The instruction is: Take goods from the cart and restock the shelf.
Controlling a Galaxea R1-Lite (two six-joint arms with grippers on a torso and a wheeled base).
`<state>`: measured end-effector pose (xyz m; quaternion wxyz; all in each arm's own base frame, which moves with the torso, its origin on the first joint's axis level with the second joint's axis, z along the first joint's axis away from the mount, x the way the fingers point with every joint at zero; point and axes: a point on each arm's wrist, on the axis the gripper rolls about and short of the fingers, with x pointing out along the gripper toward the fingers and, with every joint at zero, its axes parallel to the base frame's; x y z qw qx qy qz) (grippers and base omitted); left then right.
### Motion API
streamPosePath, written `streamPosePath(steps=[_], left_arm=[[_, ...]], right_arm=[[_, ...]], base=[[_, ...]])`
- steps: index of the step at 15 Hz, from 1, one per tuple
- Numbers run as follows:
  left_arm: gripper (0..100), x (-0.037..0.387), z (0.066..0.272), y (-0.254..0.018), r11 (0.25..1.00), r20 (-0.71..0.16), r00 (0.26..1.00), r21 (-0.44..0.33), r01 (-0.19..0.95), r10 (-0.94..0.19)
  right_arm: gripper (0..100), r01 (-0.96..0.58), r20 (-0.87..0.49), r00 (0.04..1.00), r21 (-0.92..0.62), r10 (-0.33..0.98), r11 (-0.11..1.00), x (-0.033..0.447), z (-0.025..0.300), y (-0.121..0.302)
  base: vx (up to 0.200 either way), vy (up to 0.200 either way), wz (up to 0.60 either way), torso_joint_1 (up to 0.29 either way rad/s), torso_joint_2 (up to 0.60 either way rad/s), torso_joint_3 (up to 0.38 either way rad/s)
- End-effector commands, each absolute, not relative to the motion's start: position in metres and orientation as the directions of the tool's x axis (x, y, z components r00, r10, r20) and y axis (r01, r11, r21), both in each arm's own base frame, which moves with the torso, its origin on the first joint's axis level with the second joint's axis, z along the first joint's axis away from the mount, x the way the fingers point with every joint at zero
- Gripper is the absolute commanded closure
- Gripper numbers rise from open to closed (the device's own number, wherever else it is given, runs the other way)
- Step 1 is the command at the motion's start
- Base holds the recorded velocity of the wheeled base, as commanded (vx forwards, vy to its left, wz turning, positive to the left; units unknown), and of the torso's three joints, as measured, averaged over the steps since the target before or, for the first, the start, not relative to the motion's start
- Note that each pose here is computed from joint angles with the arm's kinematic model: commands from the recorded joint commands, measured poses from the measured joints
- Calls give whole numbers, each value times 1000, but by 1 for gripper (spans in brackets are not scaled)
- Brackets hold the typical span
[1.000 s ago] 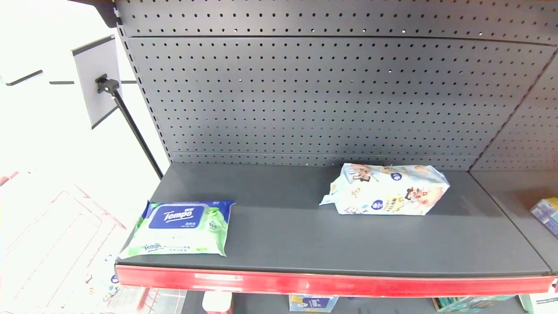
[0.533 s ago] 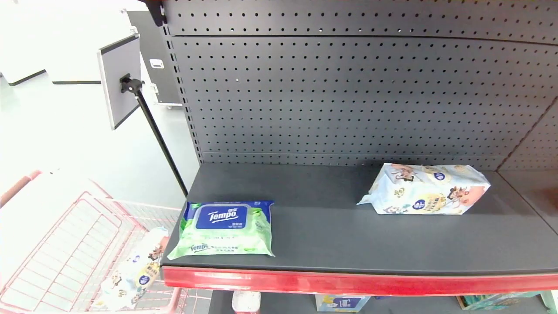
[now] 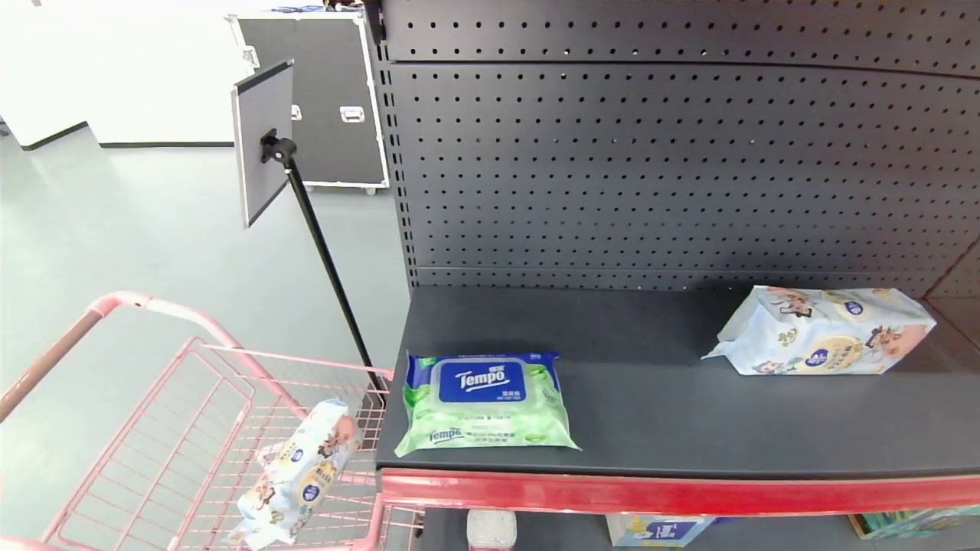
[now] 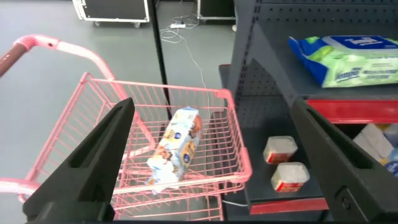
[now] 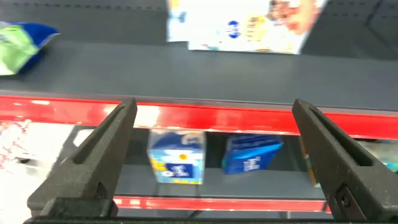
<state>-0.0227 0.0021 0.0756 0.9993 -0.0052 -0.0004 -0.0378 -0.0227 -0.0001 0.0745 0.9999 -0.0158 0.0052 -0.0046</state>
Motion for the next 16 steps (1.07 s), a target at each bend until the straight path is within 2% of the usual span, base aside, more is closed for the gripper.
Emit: streamPosePath(steps=[1, 13, 16], left_arm=[[0, -23, 76, 2, 997, 2, 997, -11, 75, -75], [0, -23, 76, 2, 997, 2, 997, -11, 75, -75], [0, -23, 76, 2, 997, 2, 997, -11, 75, -75]], right_arm=[[0, 9, -11, 1000, -32, -9, 999, -23, 75, 0], [0, 9, -11, 1000, -32, -9, 999, -23, 75, 0], [0, 9, -11, 1000, -32, -9, 999, -23, 75, 0]], base=[[0, 200, 0, 7, 2, 7], [0, 200, 0, 1, 2, 2], [0, 0, 0, 0, 0, 0]])
